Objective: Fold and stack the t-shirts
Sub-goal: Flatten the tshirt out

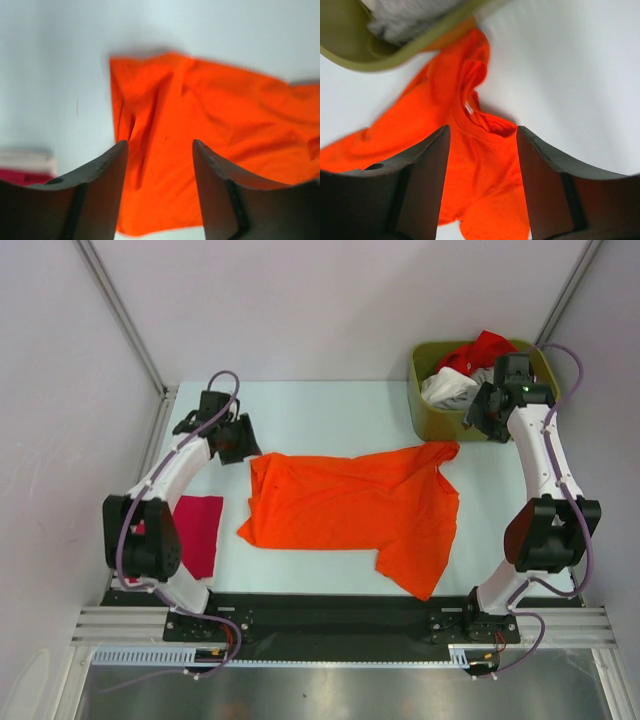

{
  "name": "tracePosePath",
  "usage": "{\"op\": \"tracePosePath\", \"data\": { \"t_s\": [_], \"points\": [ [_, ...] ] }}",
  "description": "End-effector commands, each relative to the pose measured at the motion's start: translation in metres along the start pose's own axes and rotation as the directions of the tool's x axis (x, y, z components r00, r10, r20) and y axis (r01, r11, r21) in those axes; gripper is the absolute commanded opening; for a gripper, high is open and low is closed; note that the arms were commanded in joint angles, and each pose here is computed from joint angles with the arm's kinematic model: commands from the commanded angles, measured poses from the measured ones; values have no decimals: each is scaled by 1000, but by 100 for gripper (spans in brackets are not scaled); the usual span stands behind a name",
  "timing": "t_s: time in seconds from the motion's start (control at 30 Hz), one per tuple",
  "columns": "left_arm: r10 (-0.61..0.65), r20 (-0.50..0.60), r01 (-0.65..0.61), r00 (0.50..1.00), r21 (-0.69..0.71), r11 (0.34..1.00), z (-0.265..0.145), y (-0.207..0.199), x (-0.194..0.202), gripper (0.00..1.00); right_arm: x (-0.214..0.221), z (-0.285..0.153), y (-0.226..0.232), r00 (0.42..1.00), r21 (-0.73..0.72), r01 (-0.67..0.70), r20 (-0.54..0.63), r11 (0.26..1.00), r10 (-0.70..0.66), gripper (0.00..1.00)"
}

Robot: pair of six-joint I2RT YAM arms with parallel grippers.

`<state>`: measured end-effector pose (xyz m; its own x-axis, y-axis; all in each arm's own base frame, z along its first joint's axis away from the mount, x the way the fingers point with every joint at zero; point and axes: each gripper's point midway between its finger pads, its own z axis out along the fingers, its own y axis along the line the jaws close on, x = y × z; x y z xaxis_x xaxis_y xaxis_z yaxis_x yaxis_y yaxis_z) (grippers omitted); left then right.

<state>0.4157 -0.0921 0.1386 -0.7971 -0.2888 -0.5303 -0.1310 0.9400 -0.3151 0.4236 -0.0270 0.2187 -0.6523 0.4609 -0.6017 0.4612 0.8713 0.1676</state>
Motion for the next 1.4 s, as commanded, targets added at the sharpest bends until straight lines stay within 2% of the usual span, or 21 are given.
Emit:
{"op": "tracePosePath", "data": {
  "t_s": [0.0, 0.03, 0.07, 0.13, 0.27, 0.33, 0.47, 0.53, 0.57, 0.7, 0.87, 0.97, 1.23, 1.37],
  "points": [
    [-15, -50, 11, 999, -67, 998, -35, 25, 44, 58, 26, -43, -23, 998, 33, 43, -45, 999, -41, 63],
    [-27, -31, 26, 999, -43, 999, -50, 23, 51, 56, 43, -42, -27, 995, 31, 49, -85, 998, -46, 65],
    [-69, -84, 64, 994, -59, 996, -47, 32, 81, 54, 54, -46, -30, 993, 19, 54, -106, 998, -52, 66],
    [-137, -105, 129, 985, -79, 989, -57, 43, 114, 50, 82, -59, -32, 988, -25, 54, -146, 998, -57, 66],
    [-272, -88, 265, 958, -82, 961, -69, 50, 148, 46, 125, -79, -28, 980, -118, 50, -184, 992, -71, 66],
    [-323, -81, 316, 943, -84, 945, -67, 52, 155, 45, 147, -85, -20, 974, -166, 48, -211, 985, -83, 66],
    [-423, -84, 405, 902, -174, 898, -54, 67, 174, 35, 191, -92, -22, 955, -214, -6, -292, 977, -58, 65],
    [-450, -62, 429, 891, -211, 878, -48, 75, 177, 35, 209, -94, -27, 940, -210, -21, -337, 977, -52, 65],
    [-482, -60, 457, 874, -236, 858, -46, 78, 183, 35, 211, -96, -27, 939, -213, -24, -340, 977, -51, 65],
    [-509, -27, 481, 860, -285, 829, -39, 91, 192, 37, 207, -109, -31, 954, -237, 1, -290, 972, -72, 65],
    [-516, 28, 493, 856, -347, 798, -37, 108, 196, 46, 212, -113, -35, 951, -239, 18, -297, 971, -91, 65],
    [-514, 39, 491, 857, -367, 790, -32, 112, 195, 47, 217, -114, -37, 948, -244, 17, -305, 970, -93, 66],
    [-518, 38, 493, 855, -373, 786, -17, 113, 193, 45, 229, -111, -42, 932, -248, 35, -341, 968, -121, 66],
    [-516, 38, 490, 855, -384, 783, -14, 115, 194, 39, 238, -111, -48, 922, -225, 29, -370, 974, -113, 66]
  ]
}}
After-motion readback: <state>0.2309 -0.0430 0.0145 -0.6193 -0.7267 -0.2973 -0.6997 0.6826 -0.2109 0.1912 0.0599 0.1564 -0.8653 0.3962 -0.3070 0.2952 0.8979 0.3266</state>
